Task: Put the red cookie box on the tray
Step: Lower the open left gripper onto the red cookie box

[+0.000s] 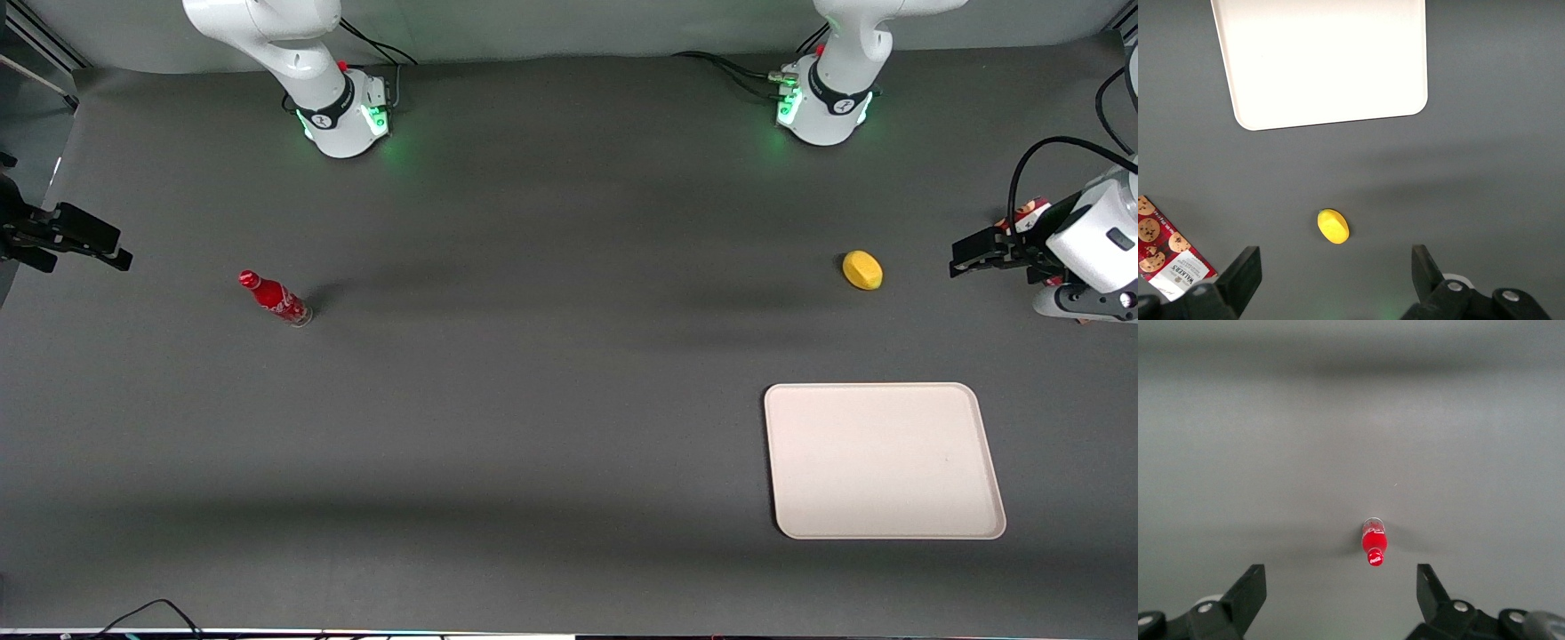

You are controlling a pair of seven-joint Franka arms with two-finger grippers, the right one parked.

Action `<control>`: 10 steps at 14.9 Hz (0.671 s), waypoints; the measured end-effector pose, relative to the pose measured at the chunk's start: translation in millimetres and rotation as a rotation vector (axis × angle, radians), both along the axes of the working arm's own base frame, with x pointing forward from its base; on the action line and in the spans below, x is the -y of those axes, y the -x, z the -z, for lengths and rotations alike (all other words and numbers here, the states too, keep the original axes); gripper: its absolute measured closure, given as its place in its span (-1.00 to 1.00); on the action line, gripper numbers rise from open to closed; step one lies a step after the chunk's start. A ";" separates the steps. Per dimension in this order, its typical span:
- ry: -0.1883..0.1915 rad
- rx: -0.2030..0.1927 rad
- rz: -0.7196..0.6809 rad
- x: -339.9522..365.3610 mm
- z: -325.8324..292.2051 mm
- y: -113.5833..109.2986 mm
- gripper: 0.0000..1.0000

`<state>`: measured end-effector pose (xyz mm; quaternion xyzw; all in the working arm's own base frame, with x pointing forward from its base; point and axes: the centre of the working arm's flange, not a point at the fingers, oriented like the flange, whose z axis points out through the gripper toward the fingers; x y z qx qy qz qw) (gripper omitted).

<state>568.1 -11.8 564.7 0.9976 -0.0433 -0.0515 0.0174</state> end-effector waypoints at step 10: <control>-0.009 -0.056 -0.032 -34.0 26.7 -9.9 -1.00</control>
